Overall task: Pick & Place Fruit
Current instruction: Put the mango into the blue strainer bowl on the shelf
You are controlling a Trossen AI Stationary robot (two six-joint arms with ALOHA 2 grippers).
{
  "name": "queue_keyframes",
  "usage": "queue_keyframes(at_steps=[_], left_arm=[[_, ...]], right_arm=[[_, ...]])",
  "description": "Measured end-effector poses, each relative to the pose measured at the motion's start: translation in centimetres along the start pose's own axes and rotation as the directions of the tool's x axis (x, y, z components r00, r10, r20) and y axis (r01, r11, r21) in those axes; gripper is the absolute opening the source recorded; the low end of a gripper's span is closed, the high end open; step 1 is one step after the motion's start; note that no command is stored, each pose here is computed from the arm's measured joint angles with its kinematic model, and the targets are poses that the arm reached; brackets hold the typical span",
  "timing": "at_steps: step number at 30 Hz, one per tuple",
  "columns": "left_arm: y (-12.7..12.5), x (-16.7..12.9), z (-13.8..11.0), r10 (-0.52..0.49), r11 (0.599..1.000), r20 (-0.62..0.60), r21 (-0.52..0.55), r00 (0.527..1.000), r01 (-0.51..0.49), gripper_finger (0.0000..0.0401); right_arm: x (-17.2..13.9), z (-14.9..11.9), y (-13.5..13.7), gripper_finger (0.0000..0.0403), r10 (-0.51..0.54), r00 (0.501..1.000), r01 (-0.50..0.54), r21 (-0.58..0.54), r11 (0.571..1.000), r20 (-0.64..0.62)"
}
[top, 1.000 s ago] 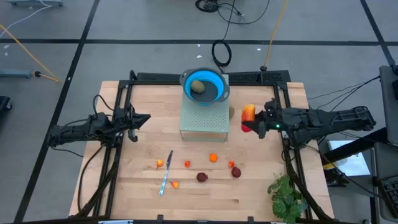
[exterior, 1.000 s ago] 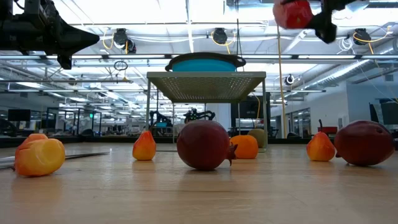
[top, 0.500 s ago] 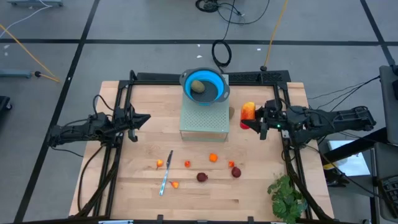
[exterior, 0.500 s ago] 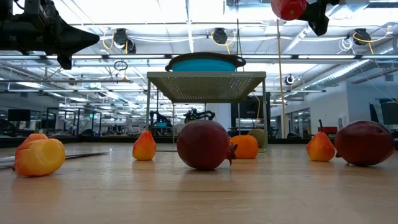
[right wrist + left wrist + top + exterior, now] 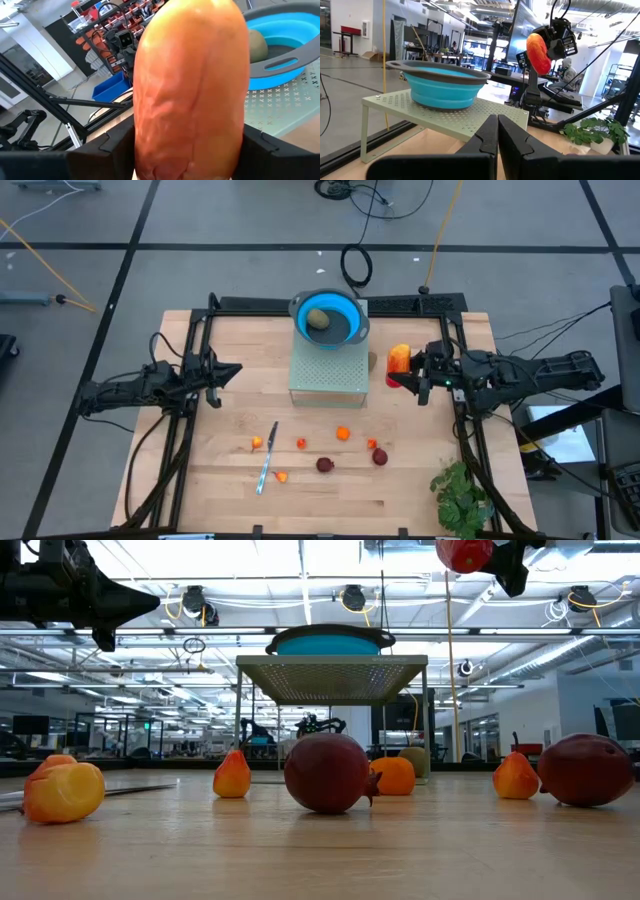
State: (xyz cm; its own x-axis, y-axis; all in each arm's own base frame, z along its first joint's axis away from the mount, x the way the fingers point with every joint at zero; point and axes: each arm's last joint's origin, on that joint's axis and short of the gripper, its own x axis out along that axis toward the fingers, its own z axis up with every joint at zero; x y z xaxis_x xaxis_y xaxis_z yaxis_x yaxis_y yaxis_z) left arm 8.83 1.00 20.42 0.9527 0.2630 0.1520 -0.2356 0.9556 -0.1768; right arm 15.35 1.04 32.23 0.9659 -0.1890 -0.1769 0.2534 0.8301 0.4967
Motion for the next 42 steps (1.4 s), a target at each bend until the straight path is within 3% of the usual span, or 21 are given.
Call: queue_keyframes(at_steps=[42], left_arm=[[0.00, 0.00, -0.02, 0.000, 1.000, -0.001, -0.001, 1.000, 0.000, 0.0010]], right_arm=[[0.01, -0.02, 0.01, 0.0232, 0.004, 1.000, -0.004, 0.002, 1.000, -0.003]])
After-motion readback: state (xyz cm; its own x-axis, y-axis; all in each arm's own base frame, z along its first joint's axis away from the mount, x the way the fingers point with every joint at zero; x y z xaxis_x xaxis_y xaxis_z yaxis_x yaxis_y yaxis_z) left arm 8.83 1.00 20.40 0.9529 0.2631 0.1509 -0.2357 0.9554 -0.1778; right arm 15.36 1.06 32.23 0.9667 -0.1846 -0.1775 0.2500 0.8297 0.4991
